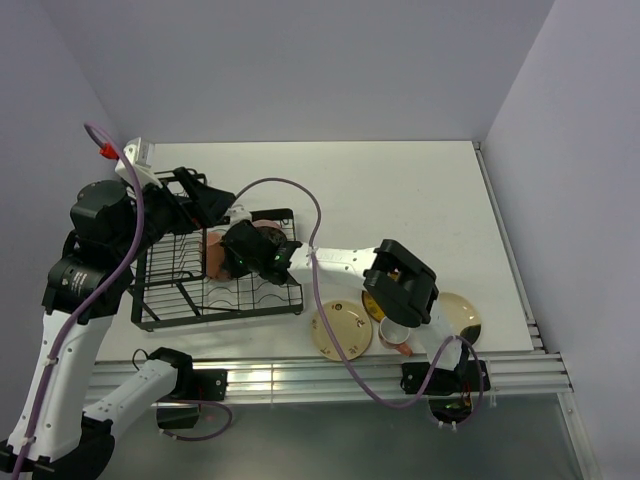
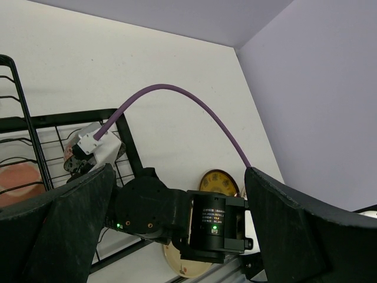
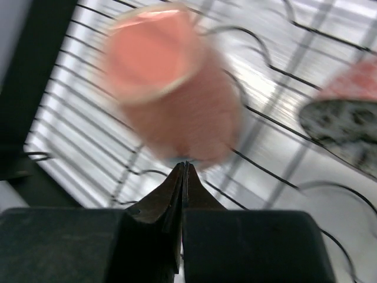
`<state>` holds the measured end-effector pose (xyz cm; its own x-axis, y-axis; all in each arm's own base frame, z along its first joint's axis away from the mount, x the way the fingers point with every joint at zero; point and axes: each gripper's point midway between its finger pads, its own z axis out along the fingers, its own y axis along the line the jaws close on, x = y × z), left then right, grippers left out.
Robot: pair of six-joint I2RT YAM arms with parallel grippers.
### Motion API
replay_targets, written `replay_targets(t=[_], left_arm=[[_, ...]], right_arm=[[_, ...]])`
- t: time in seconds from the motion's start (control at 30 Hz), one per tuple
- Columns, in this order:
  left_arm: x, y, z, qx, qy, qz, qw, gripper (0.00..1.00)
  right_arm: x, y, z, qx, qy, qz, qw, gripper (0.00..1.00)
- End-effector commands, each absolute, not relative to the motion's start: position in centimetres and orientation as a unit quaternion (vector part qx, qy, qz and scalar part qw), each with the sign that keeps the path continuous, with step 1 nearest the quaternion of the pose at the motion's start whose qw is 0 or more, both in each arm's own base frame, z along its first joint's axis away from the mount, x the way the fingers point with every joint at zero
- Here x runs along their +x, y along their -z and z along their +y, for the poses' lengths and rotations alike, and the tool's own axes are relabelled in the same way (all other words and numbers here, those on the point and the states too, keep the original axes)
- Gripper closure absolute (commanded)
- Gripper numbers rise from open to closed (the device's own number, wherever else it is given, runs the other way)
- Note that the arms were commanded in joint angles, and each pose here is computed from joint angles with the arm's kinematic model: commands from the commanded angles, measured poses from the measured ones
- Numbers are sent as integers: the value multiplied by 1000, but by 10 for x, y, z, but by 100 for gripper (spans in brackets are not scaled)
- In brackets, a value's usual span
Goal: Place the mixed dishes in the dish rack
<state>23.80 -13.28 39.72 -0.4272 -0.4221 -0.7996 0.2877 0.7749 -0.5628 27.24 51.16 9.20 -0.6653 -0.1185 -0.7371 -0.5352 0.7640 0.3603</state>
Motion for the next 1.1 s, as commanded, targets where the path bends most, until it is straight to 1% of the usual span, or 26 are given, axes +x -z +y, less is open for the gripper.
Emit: replay_targets(t=[0.0,0.03,0.07,0.17,0.2,0.27,0.4,0.53,0.57,0.6,0.63,0.77,0.8,0.87,0.9,0.93,0.97,1.03,1.07], left_arm=[[232,-412,-133,-32,343,760,551,1],[232,-411,-135,-31,347,761,548,1],[232,-412,-136,-31,350,760,547,1],[231,-412,-139,-26,357,759,544,1],[231,-412,-138,-27,357,759,544,1],[231,-411,-138,-27,355,760,543,1],[233,-407,-139,-27,355,763,539,1],[233,-405,-144,-25,368,761,533,1],[233,-405,-144,-25,369,760,534,1],[232,-405,-144,-23,369,760,534,1],[232,-405,-143,-23,367,760,535,1],[233,-406,-141,-26,359,762,539,2],[234,-405,-140,-27,357,762,540,2],[235,-403,-139,-29,354,764,538,2],[236,-402,-139,-29,353,765,537,2],[235,-402,-139,-29,354,765,537,2],[234,-403,-140,-27,357,763,537,2],[233,-405,-140,-27,359,761,539,2],[233,-406,-140,-27,360,761,540,2]], right_arm=[[279,-153,536,-188,-379,814,398,100],[285,-151,533,-182,-389,815,389,100],[274,-154,539,-203,-426,805,358,100],[272,-152,543,-207,-475,795,316,100],[273,-147,541,-203,-470,799,314,100],[273,-155,535,-203,-463,795,336,100],[269,-153,517,-199,-442,805,341,100],[271,-172,505,-199,-434,797,370,100],[271,-175,504,-201,-433,796,373,98],[272,-181,504,-210,-427,795,376,82],[273,-183,504,-213,-420,798,376,75],[281,-195,500,-214,-408,801,383,62],[282,-199,500,-210,-416,799,379,55],[285,-196,498,-207,-418,806,365,50],[288,-195,501,-209,-415,806,366,45],[289,-193,503,-209,-416,807,364,44],[285,-190,504,-215,-429,806,346,44],[280,-185,508,-189,-464,808,311,43],[280,-198,514,-177,-494,789,320,43]])
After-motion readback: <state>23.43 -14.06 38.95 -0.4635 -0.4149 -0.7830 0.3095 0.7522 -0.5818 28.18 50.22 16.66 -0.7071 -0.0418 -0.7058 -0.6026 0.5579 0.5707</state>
